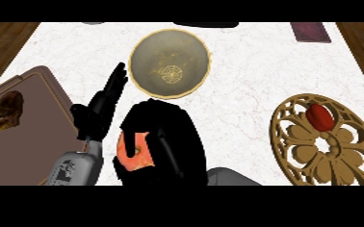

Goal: Pick the squash from the placemat and place it in the bowl

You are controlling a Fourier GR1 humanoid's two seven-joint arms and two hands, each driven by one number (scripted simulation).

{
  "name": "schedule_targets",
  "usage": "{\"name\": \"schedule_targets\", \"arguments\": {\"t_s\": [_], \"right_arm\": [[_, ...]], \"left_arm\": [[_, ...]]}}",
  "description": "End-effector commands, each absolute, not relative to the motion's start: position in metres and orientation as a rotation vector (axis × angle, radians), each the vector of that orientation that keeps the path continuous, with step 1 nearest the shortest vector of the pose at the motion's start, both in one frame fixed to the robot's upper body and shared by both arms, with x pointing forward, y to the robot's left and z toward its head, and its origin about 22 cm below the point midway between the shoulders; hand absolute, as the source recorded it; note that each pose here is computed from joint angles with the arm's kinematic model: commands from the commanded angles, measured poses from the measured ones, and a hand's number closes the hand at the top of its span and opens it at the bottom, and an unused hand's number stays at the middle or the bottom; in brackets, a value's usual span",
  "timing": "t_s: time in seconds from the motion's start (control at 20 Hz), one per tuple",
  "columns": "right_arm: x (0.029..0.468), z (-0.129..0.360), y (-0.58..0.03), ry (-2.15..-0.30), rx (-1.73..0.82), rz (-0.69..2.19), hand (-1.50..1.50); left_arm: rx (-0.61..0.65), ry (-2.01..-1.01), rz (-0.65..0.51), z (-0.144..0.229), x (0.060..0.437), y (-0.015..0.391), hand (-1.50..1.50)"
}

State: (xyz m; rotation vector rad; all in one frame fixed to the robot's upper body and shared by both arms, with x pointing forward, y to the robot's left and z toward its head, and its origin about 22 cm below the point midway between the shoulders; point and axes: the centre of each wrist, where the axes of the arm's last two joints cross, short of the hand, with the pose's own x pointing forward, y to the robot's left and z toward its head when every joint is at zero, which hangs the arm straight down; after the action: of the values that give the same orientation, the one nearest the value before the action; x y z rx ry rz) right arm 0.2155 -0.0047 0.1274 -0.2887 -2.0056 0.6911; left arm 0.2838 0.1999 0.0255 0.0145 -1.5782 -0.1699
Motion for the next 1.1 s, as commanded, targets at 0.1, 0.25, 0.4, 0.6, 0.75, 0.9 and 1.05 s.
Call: {"name": "schedule_targets", "arguments": {"t_s": [0.1, 0.25, 0.4, 0.6, 0.75, 0.9, 1.05], "right_arm": [[0.226, 0.181, 0.029, -1.986, -0.452, 0.642, 1.50], [0.239, 0.209, 0.044, -1.946, -0.522, 0.561, 1.50], [0.248, 0.233, 0.063, -1.927, -0.590, 0.560, 1.50], [0.274, 0.263, 0.075, -1.861, -0.616, 0.507, 1.50], [0.293, 0.259, 0.087, -1.818, -0.803, 0.575, 1.50], [0.313, 0.250, 0.088, -1.752, -0.883, 0.630, 1.50], [0.328, 0.247, 0.090, -1.703, -0.988, 0.678, 1.50]], "left_arm": [[0.000, -1.585, -0.171, 0.030, 0.291, 0.187, 0.00], [-0.002, -1.588, -0.195, 0.027, 0.283, 0.194, 0.00], [0.002, -1.596, -0.192, 0.032, 0.291, 0.190, 0.00], [0.000, -1.610, -0.194, 0.036, 0.288, 0.185, 0.00], [0.013, -1.599, -0.185, 0.029, 0.288, 0.182, 0.00], [0.028, -1.599, -0.170, 0.035, 0.290, 0.199, 0.00], [0.021, -1.602, -0.159, 0.029, 0.290, 0.203, 0.00]]}}
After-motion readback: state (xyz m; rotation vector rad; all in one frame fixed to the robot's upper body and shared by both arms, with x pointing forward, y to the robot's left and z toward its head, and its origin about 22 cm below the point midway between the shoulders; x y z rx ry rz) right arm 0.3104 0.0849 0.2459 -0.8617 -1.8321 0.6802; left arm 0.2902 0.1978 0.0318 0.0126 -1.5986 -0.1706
